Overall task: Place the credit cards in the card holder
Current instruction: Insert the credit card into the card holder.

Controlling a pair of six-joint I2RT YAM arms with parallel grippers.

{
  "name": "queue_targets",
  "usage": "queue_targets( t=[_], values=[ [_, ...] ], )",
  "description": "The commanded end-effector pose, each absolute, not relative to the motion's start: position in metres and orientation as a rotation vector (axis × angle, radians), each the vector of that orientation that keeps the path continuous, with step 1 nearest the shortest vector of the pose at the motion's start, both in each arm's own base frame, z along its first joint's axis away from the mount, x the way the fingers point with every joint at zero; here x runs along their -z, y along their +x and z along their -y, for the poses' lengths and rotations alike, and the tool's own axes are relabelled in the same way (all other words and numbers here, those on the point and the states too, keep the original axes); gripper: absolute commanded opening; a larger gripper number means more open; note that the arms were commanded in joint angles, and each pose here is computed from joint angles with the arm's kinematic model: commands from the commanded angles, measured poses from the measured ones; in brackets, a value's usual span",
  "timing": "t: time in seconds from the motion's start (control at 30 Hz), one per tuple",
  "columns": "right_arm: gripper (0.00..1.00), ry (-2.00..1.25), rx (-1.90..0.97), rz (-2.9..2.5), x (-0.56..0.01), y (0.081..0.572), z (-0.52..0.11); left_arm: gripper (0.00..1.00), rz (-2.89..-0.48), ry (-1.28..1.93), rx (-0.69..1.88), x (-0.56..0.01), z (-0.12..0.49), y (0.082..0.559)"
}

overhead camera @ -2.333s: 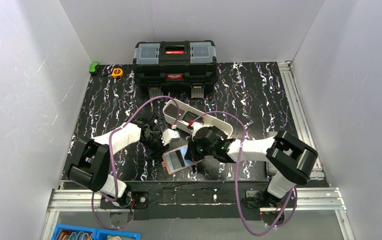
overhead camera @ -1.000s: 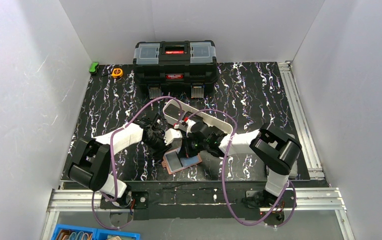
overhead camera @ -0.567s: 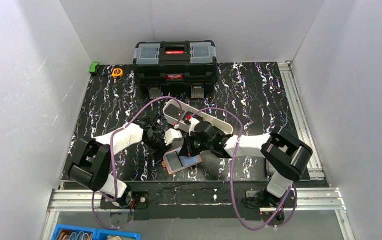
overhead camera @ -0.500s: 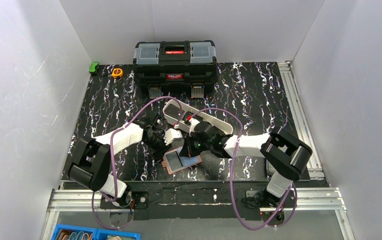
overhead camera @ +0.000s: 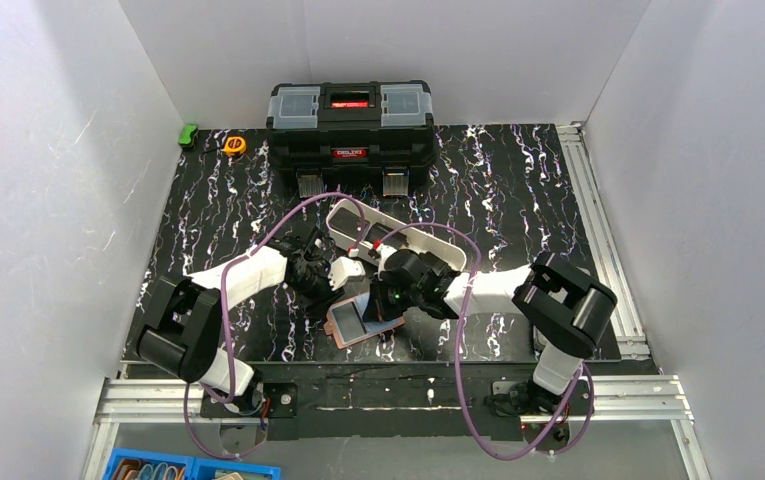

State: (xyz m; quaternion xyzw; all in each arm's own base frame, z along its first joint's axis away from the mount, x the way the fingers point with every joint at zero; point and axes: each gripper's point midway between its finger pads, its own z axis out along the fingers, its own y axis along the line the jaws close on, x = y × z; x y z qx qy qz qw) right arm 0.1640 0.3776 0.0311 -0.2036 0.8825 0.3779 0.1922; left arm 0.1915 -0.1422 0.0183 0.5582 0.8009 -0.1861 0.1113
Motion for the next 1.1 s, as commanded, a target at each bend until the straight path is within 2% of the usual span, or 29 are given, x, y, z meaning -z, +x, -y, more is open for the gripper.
queue_targets(
  t=[0.0,0.73,0.87,0.97,1.07],
  values=[
    [0.01,-0.592,-1.022,-2.499,-0.027,0.16,-0.383,0.25,-2.369,1.664,0.511,-0.01,0.138,0.191],
    [0.01,-0.619,-0.999,-2.458,-0.041,0.161,-0.386,0.25,-2.364,1.651,0.55,-0.025,0.144,0.191],
    [0.03,-0.553,-0.958,-2.424,-0.059,0.167,-0.368,0.3,-2.372,1.618,0.54,-0.038,0.143,0.199],
    [0.36,-0.452,-0.883,-2.395,-0.078,0.172,-0.342,0.34,-2.401,1.614,0.615,-0.064,0.145,0.202],
    [0.6,-0.303,-0.765,-2.276,-0.136,0.198,-0.286,0.39,-2.384,1.598,0.776,-0.136,0.157,0.226]
  ],
)
